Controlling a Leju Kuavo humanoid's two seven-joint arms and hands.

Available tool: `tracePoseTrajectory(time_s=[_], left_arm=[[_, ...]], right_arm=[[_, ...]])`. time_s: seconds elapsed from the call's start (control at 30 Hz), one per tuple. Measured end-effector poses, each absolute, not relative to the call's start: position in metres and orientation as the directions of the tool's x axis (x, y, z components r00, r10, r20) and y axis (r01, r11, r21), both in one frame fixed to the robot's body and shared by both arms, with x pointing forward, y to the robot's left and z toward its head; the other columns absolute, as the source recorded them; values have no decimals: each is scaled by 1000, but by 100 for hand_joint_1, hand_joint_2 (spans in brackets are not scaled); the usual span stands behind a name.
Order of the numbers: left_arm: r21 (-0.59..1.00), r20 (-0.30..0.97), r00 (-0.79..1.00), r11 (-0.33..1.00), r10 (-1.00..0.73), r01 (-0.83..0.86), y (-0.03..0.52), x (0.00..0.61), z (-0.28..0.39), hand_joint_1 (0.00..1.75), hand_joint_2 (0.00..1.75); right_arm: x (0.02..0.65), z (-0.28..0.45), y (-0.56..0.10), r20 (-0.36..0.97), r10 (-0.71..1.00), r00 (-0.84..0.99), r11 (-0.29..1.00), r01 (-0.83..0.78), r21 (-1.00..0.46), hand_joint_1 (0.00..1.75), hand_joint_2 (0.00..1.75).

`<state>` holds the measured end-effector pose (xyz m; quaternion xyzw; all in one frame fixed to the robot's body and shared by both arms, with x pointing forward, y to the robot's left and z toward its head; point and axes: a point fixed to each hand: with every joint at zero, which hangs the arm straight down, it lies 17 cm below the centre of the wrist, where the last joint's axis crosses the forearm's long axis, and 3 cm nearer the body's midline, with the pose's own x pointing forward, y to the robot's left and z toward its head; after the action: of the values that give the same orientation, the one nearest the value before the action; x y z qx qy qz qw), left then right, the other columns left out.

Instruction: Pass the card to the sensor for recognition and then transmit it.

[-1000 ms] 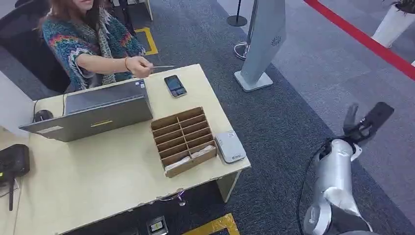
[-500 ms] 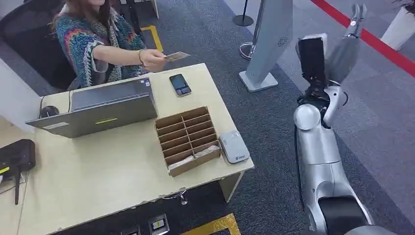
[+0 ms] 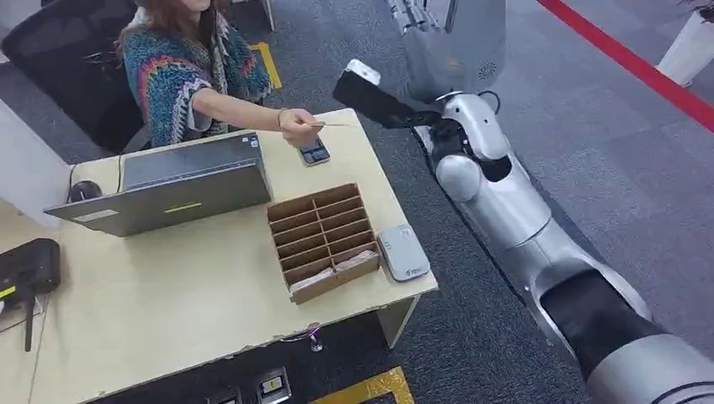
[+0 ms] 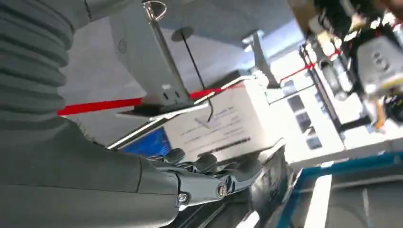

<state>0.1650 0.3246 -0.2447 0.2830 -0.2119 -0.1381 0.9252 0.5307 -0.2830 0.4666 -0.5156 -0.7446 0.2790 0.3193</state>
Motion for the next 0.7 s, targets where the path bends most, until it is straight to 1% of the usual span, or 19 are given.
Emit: tracePoseTrajectory(time_s=[0.13,0.3,0.6,0.63,0.67,0.7], left_arm=[[578,323,872,806,-367,126,324,169,-244,0,0],[577,320,877,808,-357,119,325,167,-244,0,0],[574,316,884,811,-346,112,326,162,-245,0,0],[574,316,885,812,-343,110,326,162,-246,0,0],[574,315,885,812,-342,109,326,162,-246,0,0],[574,315,886,812,-340,107,326,162,-246,0,0]], right_arm=[[553,426,-248,138,946,-292,270,478,-836,0,175],[567,395,-226,94,947,-306,218,404,-888,0,175],[577,364,-213,84,947,-311,194,345,-918,0,175],[578,363,-212,84,947,-310,194,344,-918,7,175],[579,362,-213,85,947,-309,195,345,-918,24,175],[579,361,-212,86,947,-309,195,345,-918,166,175]])
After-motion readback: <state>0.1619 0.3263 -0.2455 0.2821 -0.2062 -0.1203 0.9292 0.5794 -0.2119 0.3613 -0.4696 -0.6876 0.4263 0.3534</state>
